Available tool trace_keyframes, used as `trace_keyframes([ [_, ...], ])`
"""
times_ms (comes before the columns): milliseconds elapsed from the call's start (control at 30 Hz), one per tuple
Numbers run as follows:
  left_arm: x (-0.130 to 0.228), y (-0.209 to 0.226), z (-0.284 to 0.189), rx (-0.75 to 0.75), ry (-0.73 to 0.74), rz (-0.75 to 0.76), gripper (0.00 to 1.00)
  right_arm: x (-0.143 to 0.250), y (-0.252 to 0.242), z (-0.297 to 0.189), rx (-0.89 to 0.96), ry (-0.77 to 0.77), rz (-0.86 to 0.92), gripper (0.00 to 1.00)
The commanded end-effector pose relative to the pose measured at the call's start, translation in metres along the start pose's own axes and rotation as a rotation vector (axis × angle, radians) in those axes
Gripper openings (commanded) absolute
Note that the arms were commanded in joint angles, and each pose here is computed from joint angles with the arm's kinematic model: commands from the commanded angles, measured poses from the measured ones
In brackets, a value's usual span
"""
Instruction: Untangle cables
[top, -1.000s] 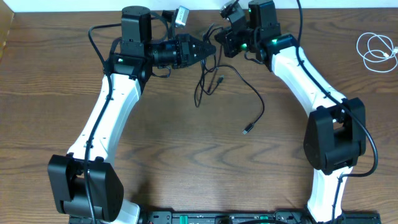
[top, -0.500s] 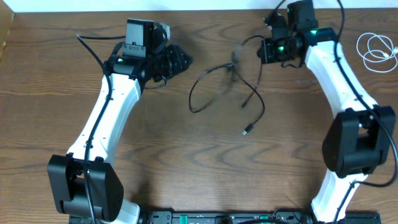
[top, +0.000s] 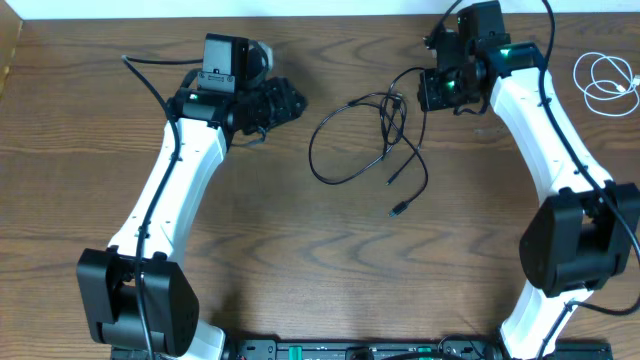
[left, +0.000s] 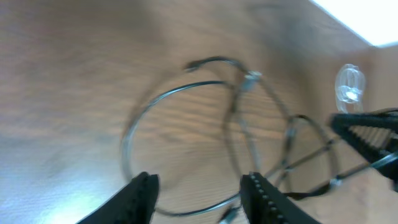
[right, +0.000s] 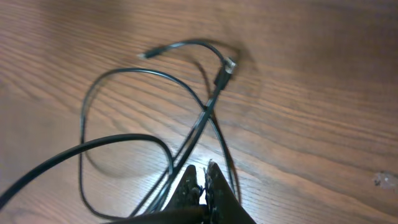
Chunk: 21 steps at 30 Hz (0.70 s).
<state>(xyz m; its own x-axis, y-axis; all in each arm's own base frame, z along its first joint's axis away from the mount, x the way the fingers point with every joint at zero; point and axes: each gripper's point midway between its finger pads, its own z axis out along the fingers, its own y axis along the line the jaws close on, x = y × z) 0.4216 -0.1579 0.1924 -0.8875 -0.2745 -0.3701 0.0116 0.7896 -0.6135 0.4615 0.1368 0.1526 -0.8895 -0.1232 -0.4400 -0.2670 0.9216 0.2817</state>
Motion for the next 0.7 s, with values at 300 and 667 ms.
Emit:
trace_keyframes([
  [300, 0.035, -0.092, 0.034, 0.246, 0.074, 0.221, 0.50, -0.011, 0.013, -0.026, -0.013, -0.062, -0.039, 0.01],
  [667, 0.065, -0.092, 0.090, 0.251, 0.172, 0.205, 0.38, -0.011, 0.013, -0.026, -0.012, -0.062, -0.040, 0.01],
])
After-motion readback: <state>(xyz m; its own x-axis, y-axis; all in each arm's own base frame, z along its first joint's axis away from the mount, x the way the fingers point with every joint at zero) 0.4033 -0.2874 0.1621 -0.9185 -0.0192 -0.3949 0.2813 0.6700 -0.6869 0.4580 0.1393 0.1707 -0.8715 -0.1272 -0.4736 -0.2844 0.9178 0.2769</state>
